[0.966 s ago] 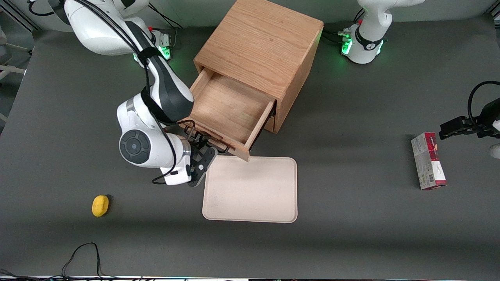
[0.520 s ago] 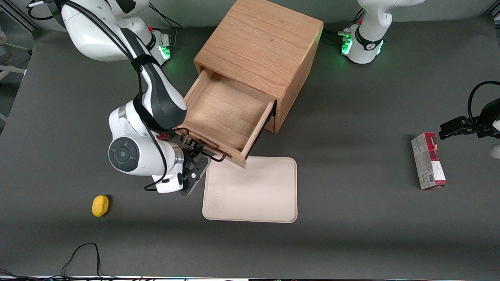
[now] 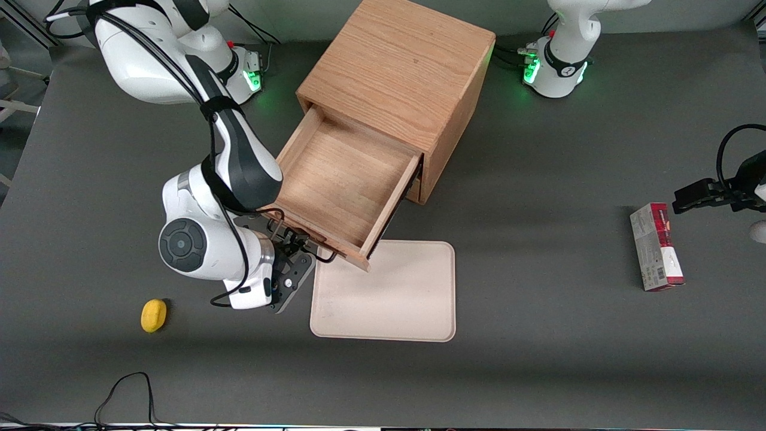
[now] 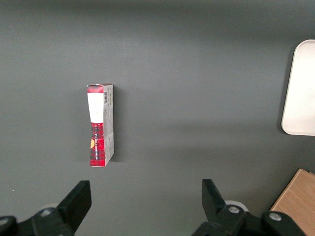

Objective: Open upper drawer
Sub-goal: 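Keep pulling the drawer further out with the right gripper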

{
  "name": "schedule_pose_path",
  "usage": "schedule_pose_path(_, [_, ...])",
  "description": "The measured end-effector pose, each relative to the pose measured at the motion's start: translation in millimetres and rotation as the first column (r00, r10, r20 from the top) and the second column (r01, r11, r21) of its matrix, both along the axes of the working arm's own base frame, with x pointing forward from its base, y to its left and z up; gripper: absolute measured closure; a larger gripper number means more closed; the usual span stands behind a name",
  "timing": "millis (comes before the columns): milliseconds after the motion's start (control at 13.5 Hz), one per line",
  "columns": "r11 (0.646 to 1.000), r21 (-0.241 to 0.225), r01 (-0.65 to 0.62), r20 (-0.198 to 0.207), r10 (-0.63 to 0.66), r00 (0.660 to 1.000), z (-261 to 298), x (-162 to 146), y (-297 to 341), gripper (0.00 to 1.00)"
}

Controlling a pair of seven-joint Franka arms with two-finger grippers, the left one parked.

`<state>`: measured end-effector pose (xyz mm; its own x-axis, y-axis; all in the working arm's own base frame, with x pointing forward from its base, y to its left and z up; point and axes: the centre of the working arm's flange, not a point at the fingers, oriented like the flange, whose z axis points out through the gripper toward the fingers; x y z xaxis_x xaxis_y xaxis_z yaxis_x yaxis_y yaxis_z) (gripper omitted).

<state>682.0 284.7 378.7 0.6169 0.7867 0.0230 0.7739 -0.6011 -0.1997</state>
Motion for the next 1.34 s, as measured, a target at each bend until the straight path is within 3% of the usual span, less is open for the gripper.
schedule_pose_path(1337, [1.000,0.014,0.006,0.025,-0.006,1.000,12.2,11.3,-15.8,0.00])
